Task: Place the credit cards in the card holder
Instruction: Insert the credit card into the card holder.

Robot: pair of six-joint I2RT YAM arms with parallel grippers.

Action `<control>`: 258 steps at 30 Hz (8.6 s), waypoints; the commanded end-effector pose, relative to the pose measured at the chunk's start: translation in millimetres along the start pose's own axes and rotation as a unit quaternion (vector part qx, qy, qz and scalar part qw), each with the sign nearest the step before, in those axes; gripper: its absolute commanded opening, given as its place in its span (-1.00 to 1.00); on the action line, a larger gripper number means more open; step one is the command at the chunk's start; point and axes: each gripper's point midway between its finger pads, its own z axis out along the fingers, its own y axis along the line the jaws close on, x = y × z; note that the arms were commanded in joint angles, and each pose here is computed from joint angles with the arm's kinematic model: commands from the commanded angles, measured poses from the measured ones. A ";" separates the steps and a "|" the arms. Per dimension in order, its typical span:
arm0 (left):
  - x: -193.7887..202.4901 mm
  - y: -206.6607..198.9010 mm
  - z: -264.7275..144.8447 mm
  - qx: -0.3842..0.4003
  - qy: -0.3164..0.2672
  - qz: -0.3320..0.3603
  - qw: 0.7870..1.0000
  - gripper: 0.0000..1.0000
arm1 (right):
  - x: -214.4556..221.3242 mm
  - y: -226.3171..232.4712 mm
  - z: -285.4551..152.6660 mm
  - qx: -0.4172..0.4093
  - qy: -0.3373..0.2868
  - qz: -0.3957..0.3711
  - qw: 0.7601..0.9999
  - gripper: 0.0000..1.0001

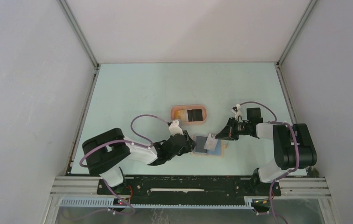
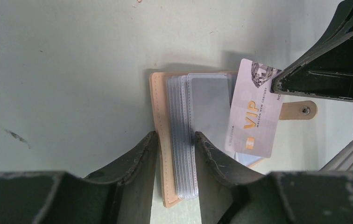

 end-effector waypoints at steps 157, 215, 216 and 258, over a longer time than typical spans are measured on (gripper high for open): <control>-43.7 -50.8 -65.4 0.160 -0.098 0.094 0.978 0.53 | 22.2 29.3 8.8 0.022 0.065 -0.055 0.996 0.16; -10.3 -35.0 -31.5 0.133 -0.020 0.060 0.989 0.10 | 29.9 43.9 32.2 0.059 0.148 -0.081 0.984 0.18; -12.1 -31.6 -33.7 0.127 -0.022 0.063 0.990 0.13 | 27.3 44.4 29.7 0.058 0.148 -0.085 0.984 0.20; -3.7 -4.6 -20.0 0.023 0.025 0.087 0.996 -0.08 | 25.9 13.9 40.8 0.153 0.165 -0.137 0.965 -0.95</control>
